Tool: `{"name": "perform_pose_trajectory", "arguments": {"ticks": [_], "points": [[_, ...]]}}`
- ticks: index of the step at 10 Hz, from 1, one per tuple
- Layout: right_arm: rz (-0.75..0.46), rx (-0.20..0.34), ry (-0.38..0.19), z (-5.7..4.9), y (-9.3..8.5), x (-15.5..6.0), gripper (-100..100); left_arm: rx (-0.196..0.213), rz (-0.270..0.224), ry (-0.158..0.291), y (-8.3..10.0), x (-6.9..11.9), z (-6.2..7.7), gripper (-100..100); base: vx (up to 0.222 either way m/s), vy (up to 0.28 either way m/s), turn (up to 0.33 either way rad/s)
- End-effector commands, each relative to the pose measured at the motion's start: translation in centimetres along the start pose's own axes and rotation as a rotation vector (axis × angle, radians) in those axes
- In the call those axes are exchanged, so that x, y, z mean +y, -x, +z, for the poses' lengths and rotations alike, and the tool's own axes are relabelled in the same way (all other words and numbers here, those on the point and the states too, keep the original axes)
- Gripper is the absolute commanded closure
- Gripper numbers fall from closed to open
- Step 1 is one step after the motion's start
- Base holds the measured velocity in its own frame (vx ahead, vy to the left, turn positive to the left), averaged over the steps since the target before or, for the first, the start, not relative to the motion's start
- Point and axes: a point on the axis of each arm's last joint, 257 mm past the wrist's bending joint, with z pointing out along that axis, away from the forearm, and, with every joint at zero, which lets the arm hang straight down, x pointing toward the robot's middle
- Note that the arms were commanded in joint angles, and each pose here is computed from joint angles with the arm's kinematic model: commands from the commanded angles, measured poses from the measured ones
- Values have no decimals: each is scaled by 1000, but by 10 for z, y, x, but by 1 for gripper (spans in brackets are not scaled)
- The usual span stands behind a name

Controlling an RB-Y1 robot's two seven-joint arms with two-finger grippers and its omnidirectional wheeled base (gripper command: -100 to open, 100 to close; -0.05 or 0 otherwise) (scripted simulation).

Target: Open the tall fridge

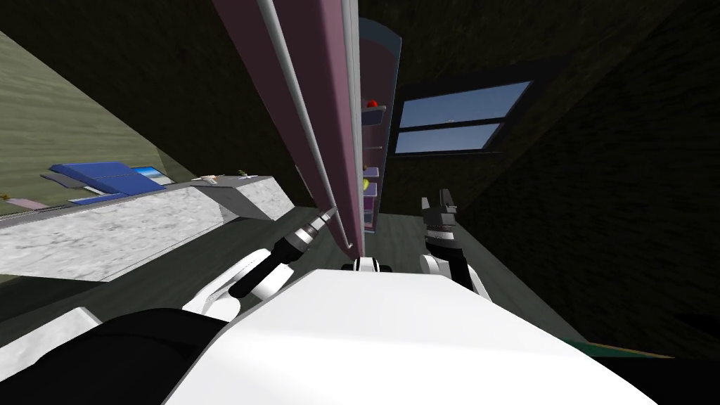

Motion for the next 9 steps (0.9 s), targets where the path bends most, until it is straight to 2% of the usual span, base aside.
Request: {"name": "perform_pose_trajectory", "arguments": {"ticks": [1,6,7,9], "points": [[0,0,0,0,0,0,0,28,-15,-39,-5,-10,0,100,-149,231,-152],[0,0,0,0,0,0,0,64,-27,-72,-13,-18,0,100,-119,178,-71],[0,0,0,0,0,0,0,51,6,-72,-6,-18,0,100,-61,91,-13],[0,0,0,0,0,0,0,82,7,-114,-13,-27,1,100,-51,169,-155]]}}
